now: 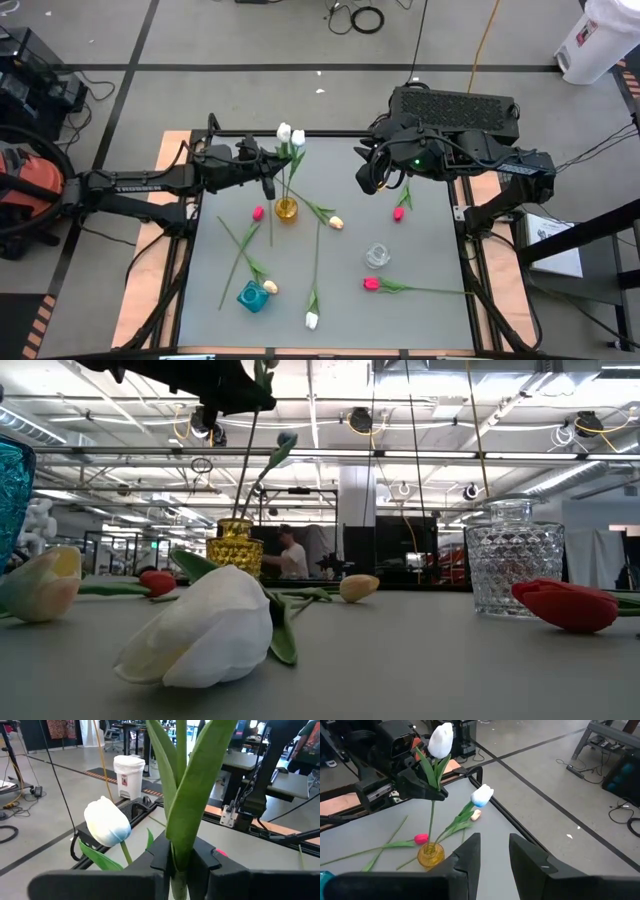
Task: Sort flowers into vase by color
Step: Put the top white tulip into the yellow vase, then put the top right red tulip into the transparent vase
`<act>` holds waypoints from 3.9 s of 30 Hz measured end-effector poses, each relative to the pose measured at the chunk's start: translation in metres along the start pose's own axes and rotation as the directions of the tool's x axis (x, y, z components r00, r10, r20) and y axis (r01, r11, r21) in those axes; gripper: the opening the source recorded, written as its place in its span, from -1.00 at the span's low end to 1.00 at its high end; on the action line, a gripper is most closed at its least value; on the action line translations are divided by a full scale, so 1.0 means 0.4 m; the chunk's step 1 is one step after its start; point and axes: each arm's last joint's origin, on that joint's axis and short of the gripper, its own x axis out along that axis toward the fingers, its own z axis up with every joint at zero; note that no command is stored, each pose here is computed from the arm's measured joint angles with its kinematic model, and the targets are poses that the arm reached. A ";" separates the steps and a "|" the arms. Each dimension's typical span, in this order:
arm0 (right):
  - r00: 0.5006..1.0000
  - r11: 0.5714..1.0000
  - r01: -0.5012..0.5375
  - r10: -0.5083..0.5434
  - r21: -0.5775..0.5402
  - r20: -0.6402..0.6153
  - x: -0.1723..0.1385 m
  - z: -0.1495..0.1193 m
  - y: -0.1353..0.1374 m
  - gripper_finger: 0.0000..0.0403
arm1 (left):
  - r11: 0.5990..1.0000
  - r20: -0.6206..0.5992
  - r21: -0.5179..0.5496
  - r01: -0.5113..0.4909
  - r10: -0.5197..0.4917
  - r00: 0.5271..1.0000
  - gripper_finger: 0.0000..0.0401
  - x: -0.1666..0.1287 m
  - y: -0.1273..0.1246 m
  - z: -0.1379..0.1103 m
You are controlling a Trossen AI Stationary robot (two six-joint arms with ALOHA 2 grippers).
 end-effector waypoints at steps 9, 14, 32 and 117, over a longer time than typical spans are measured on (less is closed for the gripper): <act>1.000 1.000 0.000 0.000 0.000 0.001 0.000 0.000 0.000 -0.54 | 0.999 -0.004 -0.001 0.034 -0.034 0.999 -0.77 0.000 -0.002 0.000; 1.000 1.000 0.000 0.000 -0.003 0.001 0.000 0.000 0.000 -0.54 | 0.998 -0.008 -0.002 0.066 -0.066 0.998 -0.77 0.000 -0.005 0.000; 1.000 1.000 0.003 -0.003 -0.030 0.003 0.000 0.001 0.000 -0.54 | 0.985 -0.071 -0.079 0.156 -0.162 0.984 -0.72 -0.004 -0.024 -0.016; 0.993 0.956 -0.026 -0.008 0.293 0.116 -0.272 -0.411 -0.357 -0.54 | 0.948 0.008 -0.252 -0.194 0.203 0.979 -0.15 -0.437 0.096 0.012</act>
